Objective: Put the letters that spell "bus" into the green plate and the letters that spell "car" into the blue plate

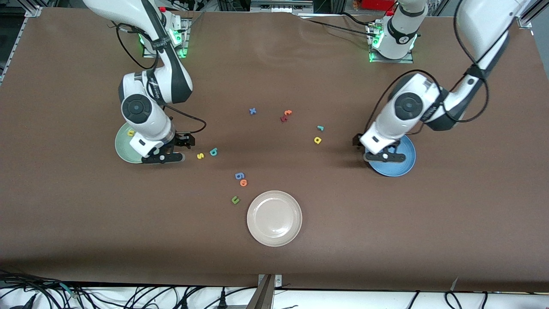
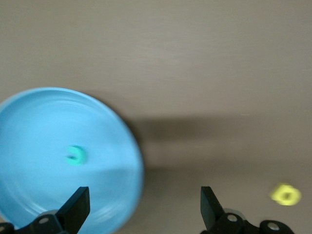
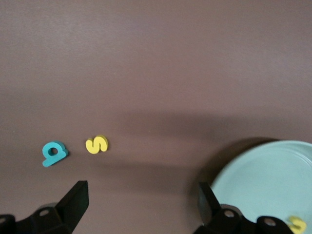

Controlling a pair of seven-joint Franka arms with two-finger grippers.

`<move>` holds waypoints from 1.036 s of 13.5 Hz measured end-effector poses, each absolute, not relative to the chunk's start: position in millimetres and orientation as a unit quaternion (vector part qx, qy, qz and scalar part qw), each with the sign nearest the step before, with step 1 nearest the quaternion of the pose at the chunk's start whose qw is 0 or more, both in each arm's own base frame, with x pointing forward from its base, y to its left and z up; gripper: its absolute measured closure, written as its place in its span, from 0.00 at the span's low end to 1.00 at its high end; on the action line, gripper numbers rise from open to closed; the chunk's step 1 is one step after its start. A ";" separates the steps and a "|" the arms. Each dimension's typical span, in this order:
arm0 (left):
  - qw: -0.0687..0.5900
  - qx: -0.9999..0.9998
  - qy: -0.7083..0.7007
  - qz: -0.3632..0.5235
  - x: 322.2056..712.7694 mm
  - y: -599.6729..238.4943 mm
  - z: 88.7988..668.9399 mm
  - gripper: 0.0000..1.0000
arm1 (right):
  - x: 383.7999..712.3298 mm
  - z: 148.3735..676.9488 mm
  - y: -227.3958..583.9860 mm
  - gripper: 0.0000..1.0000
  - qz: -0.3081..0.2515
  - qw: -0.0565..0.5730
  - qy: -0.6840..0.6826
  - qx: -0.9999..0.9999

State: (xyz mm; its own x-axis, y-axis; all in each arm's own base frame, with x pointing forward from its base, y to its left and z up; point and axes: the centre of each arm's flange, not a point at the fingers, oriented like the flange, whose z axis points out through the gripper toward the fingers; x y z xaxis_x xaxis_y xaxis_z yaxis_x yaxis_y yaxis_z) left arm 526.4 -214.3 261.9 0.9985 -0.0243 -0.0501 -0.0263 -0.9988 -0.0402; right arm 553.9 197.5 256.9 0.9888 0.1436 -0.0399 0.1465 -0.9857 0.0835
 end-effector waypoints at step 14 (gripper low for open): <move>0.008 -0.997 -0.081 -0.006 493.3 -348.4 184.7 0.00 | 555.6 198.2 223.4 0.31 -0.018 -0.021 0.010 1.000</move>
